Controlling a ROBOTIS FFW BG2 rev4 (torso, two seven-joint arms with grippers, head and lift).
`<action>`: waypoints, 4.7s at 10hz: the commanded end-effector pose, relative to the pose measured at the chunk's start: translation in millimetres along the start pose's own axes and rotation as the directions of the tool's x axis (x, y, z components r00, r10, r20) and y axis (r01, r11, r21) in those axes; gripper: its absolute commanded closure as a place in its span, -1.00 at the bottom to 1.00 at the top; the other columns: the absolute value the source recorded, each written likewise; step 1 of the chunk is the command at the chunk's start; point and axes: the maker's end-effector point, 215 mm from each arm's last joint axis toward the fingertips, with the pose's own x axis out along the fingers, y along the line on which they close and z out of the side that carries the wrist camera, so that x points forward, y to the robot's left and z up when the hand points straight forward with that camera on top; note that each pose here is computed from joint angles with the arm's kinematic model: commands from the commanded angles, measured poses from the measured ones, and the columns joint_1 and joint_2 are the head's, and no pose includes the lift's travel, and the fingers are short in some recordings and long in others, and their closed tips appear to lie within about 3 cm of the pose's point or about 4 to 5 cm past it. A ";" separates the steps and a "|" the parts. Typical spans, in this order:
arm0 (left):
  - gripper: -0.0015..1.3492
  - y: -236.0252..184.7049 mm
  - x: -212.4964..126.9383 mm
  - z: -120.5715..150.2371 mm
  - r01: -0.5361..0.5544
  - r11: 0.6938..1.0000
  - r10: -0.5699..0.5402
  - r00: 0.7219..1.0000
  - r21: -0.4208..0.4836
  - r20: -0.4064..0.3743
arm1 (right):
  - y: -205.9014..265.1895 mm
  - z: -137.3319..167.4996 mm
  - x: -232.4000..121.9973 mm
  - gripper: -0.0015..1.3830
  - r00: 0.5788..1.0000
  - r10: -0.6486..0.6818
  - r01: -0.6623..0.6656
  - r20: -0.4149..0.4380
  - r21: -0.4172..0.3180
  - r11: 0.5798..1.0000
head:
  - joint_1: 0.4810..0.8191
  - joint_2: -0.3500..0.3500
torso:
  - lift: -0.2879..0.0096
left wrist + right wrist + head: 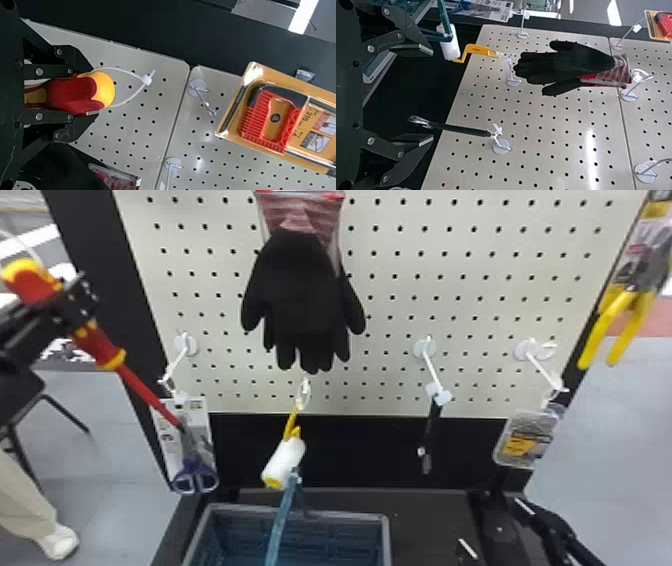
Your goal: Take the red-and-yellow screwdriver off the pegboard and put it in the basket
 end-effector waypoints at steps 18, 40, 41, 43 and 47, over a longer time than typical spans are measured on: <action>0.52 29.9 -22.5 -217.5 -0.106 0.883 0.008 0.977 -0.458 -0.211 | 0.4 -4.3 -1.0 -0.28 1.000 -0.007 0.007 0.000 0.012 1.000 | -0.60 0.00 | 0.26; 0.74 -24.8 -44.9 -355.7 -0.160 0.822 -0.050 0.936 -0.546 -0.349 | 1.1 -6.2 -1.0 -0.28 1.000 -0.005 0.005 0.008 0.022 1.000 | -0.60 0.00 | 0.26; 0.53 -26.4 -43.3 -355.0 -0.151 0.831 -0.060 0.932 -0.535 -0.357 | 1.2 -7.1 -1.7 -0.28 1.000 -0.005 0.004 0.005 0.022 1.000 | -0.60 0.00 | 0.26; -0.88 -34.6 -39.7 -355.5 -0.121 0.842 -0.097 0.925 -0.525 -0.368 | 2.0 -7.0 -1.5 -0.28 1.000 -0.002 0.002 0.005 0.022 1.000 | -0.60 0.00 | 0.26; -0.66 -30.4 -40.3 -354.8 -0.132 0.841 -0.081 0.928 -0.524 -0.364 | 1.7 -7.4 -1.1 -0.28 1.000 -0.003 0.002 0.006 0.023 1.000 | -0.60 0.00 | 0.26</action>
